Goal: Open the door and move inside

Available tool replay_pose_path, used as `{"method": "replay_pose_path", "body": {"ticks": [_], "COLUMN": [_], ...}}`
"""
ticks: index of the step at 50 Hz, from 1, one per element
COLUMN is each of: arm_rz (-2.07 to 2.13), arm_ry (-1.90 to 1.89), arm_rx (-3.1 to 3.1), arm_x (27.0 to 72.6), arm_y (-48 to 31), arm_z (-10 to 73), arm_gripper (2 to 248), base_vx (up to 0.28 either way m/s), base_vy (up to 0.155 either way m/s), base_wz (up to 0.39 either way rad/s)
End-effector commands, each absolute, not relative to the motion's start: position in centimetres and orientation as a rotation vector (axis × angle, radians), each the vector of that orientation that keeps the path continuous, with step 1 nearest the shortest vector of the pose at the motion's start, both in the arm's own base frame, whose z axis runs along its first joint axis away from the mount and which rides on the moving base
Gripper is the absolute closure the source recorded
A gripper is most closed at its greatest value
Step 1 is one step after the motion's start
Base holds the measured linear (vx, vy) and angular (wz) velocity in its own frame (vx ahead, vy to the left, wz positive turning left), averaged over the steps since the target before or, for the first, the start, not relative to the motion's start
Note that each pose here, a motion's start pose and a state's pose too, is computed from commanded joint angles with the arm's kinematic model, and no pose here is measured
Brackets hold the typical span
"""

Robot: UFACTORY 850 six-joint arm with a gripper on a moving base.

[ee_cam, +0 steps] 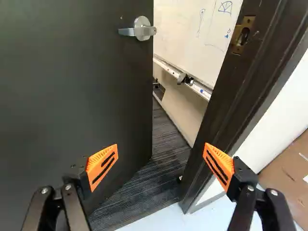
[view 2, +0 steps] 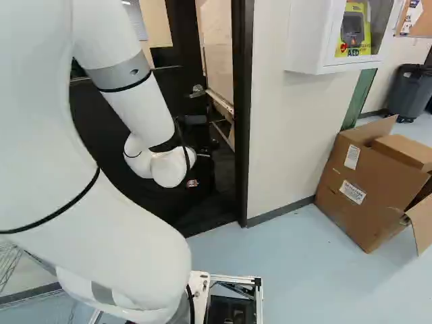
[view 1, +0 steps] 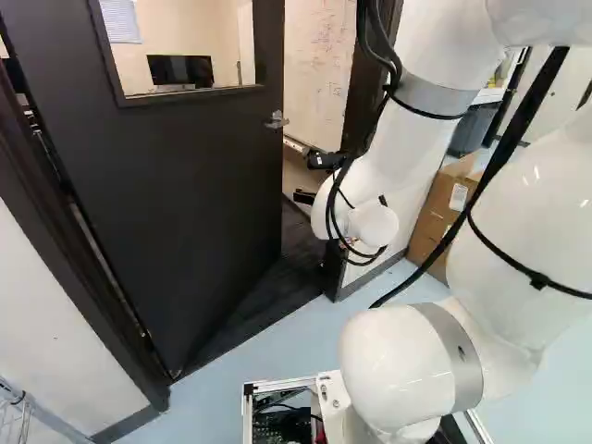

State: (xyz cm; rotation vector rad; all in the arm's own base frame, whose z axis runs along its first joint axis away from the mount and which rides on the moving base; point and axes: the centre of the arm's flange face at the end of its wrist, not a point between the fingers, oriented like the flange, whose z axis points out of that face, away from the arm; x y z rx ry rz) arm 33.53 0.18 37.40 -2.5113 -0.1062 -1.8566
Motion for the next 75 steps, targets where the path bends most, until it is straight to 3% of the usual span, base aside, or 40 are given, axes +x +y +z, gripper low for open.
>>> {"method": "replay_pose_path", "body": {"ticks": [75], "arm_rz": [-1.857], "arm_ry": [-0.106], "arm_rx": [-2.511], "arm_x": [33.53], "arm_y": [0.18], "arm_z": [37.4], "arm_gripper": [3], "base_vx": [0.072], "base_vy": [0.069], "base_wz": [-0.016]}}
